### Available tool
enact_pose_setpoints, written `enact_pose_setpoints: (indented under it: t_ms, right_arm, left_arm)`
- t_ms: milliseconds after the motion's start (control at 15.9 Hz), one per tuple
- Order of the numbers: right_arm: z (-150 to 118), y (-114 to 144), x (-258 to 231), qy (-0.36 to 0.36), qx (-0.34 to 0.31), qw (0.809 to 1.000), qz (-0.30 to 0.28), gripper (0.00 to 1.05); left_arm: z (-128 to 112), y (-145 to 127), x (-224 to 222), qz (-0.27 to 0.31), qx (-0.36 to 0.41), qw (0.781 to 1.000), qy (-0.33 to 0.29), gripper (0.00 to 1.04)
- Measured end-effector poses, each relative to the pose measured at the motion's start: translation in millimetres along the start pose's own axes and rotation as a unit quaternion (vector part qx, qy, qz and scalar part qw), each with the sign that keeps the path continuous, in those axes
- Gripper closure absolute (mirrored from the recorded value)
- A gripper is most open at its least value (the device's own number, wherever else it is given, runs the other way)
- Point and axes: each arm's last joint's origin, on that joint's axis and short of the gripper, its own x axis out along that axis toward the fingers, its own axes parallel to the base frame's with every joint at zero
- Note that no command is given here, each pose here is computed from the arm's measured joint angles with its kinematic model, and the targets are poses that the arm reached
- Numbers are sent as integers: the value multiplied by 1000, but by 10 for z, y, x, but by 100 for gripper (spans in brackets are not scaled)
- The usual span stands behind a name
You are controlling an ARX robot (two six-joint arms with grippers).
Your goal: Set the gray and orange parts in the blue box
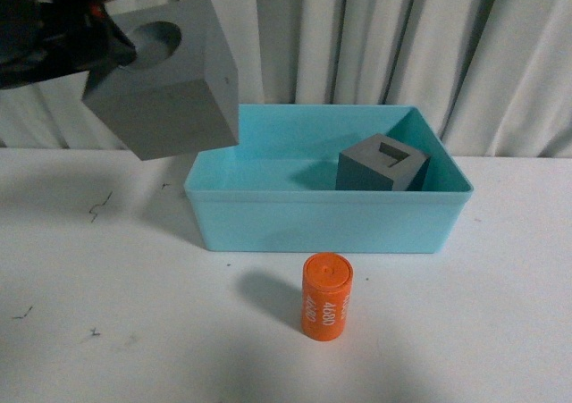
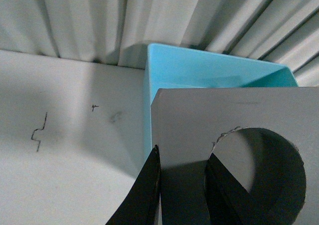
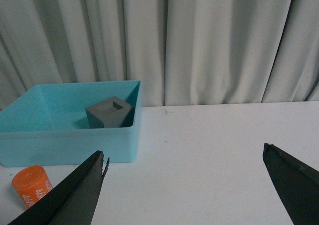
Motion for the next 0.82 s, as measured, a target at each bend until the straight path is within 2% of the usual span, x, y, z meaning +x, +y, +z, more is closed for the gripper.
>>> enact_pose_setpoints:
  t_ms: [503, 817]
  right_arm:
    - [0, 0, 0, 0, 0, 1000, 0, 6]
    - [0, 0, 0, 0, 0, 1000, 0, 6]
  left_arm:
    - [5, -432, 786, -32, 53, 998, 24, 85]
    - [-169, -365, 1076, -11, 63, 997, 53, 85]
